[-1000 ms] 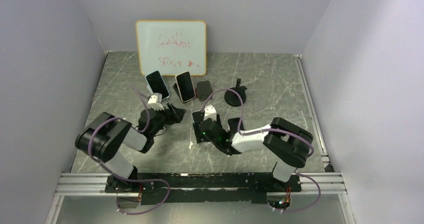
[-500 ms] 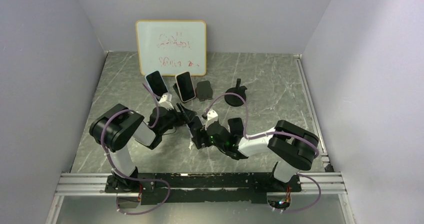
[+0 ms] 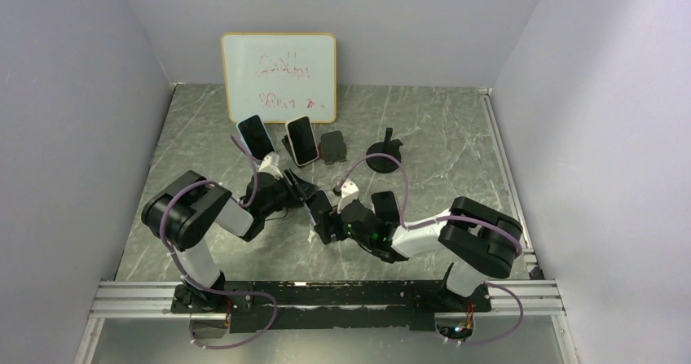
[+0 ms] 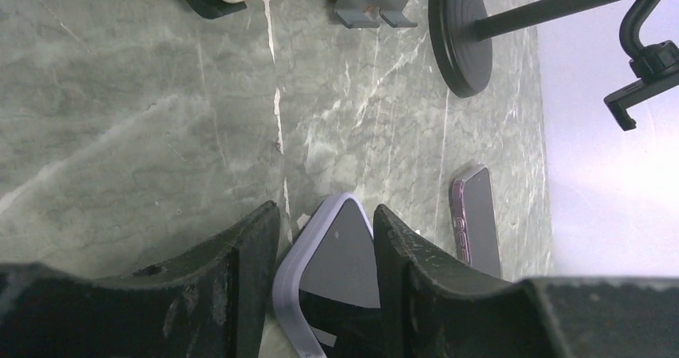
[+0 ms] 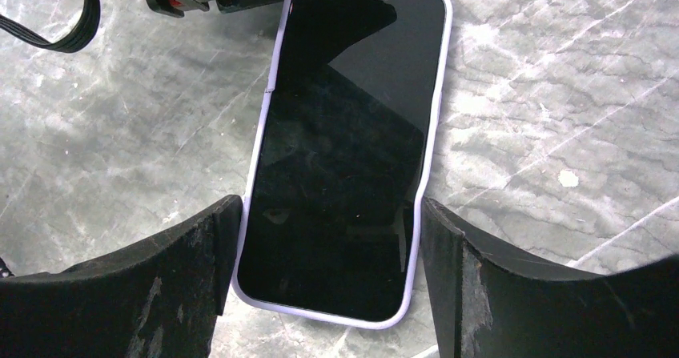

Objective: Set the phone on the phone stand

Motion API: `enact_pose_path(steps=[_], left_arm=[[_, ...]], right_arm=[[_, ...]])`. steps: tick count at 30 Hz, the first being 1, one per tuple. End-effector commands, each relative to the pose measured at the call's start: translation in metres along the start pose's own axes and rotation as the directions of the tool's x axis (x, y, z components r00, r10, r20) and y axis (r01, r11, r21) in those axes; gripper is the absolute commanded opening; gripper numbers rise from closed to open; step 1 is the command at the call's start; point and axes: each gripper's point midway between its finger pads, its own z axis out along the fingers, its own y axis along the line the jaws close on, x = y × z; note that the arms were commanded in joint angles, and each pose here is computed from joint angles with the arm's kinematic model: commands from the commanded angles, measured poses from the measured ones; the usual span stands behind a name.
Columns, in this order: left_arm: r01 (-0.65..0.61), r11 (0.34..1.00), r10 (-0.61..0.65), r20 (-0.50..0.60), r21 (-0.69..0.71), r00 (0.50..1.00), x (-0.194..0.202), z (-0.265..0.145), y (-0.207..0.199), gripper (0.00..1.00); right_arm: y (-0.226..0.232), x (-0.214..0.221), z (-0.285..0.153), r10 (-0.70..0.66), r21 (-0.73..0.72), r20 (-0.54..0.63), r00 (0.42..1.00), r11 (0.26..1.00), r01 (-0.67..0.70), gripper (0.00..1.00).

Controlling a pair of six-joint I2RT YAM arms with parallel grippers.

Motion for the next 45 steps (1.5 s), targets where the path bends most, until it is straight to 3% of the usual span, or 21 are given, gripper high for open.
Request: enact_pose_path(steps=[1,7,9,13,17,21,24,27,28,34,40,45], left_arm=[[0.04,0.998,-0.044,-0.087,-0.047,0.995,0.024,-0.006,0.009,0.52],[0.051,0.997,-0.058,-0.11,-0.064,0.992,0.029,-0.013,0.011,0.52],[0.053,0.996,-0.061,-0.123,-0.066,0.991,0.032,-0.017,0.011,0.48],[0.063,0.996,-0.071,-0.135,-0.063,0.988,0.037,-0.025,0.013,0.31],[0.061,0.997,-0.066,-0.134,-0.041,0.989,0.038,-0.022,0.012,0.08],[0.069,0.998,-0.067,-0.138,0.014,0.988,0.039,-0.018,0.003,0.05],[0.054,0.994,-0.041,-0.138,0.093,0.99,0.034,-0.015,-0.014,0.05],[-0.004,0.975,0.027,-0.103,0.221,0.994,0.021,-0.013,-0.042,0.05],[-0.029,0.965,0.052,-0.083,0.261,0.995,0.015,-0.013,-0.053,0.05],[-0.274,0.881,0.28,0.043,0.385,0.959,-0.022,-0.003,-0.103,0.05],[-0.478,0.764,0.43,0.211,0.433,0.878,-0.063,0.005,-0.15,0.05],[-0.614,0.65,0.487,0.374,0.448,0.789,-0.099,0.01,-0.194,0.05]], right_arm=[[0.001,-0.006,-0.003,0.023,-0.003,0.036,0.999,1.0,-0.023,0.64],[-0.001,-0.005,-0.005,0.03,0.001,0.047,0.998,1.0,-0.03,0.64],[-0.003,-0.006,-0.006,0.03,0.004,0.051,0.998,1.0,-0.03,0.64],[-0.002,-0.007,-0.008,0.032,-0.006,0.062,0.998,0.999,-0.031,0.64],[0.0,-0.004,-0.008,0.035,-0.021,0.055,0.998,0.999,-0.034,0.64],[-0.001,-0.006,-0.011,0.029,-0.025,0.064,0.997,0.999,-0.028,0.65],[-0.003,-0.009,-0.014,0.019,-0.015,0.078,0.997,1.0,-0.018,0.75],[-0.005,-0.018,-0.016,0.001,-0.002,0.103,0.995,1.0,0.0,0.98],[-0.004,-0.022,-0.018,-0.009,-0.002,0.112,0.994,1.0,0.009,1.0],[-0.004,-0.078,-0.054,-0.027,0.011,0.261,0.965,1.0,0.025,1.0],[-0.018,-0.15,-0.126,-0.04,0.057,0.479,0.877,0.998,0.015,1.0],[-0.028,-0.158,-0.152,-0.056,0.08,0.507,0.86,0.997,0.018,1.0]])
